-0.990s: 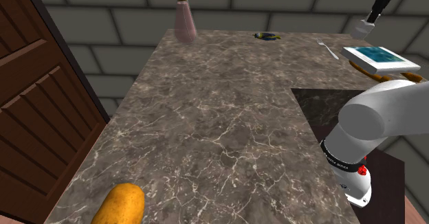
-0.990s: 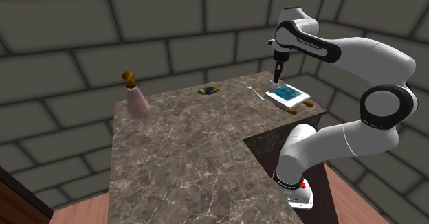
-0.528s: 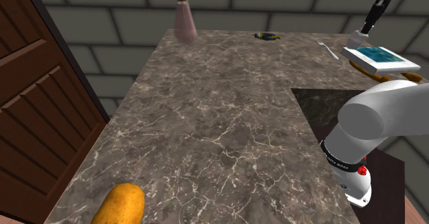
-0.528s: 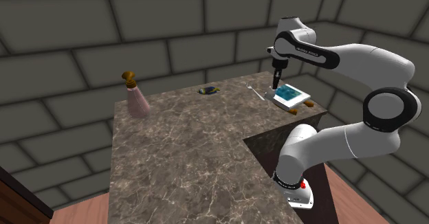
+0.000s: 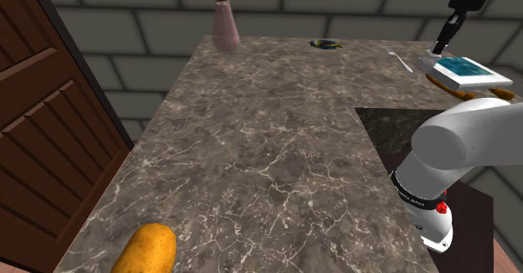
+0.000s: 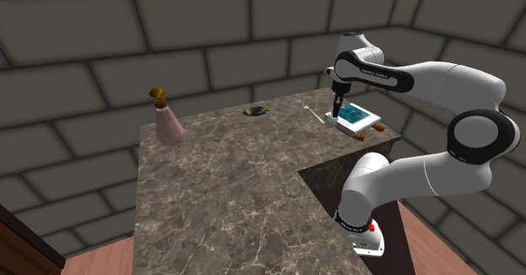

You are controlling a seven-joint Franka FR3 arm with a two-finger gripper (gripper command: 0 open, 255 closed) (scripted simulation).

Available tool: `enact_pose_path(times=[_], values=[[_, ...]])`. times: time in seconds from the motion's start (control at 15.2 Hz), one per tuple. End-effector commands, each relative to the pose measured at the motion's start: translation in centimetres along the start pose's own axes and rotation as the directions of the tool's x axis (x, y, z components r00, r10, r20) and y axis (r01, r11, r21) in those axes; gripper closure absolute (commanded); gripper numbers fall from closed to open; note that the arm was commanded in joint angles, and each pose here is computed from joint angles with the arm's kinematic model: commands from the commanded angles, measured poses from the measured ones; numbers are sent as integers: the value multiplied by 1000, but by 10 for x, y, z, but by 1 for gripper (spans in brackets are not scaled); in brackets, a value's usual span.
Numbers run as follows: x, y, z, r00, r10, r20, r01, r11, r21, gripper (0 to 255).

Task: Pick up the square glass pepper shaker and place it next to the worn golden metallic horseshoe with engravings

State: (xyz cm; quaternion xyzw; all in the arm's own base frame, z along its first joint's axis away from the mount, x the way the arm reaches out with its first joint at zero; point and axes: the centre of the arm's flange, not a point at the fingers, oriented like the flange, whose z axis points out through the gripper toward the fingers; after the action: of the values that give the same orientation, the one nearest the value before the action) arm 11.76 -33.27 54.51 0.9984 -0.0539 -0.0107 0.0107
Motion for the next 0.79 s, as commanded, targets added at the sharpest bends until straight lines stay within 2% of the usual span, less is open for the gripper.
enact_pose_path(times=[0.0, 0.46, 0.73], values=[[1, -1, 12, 1000, 0, 0, 0, 1000, 0, 255], [2, -1, 51, 1000, 0, 0, 0, 1000, 0, 255], [2, -1, 51, 1000, 0, 0, 0, 1000, 0, 255]])
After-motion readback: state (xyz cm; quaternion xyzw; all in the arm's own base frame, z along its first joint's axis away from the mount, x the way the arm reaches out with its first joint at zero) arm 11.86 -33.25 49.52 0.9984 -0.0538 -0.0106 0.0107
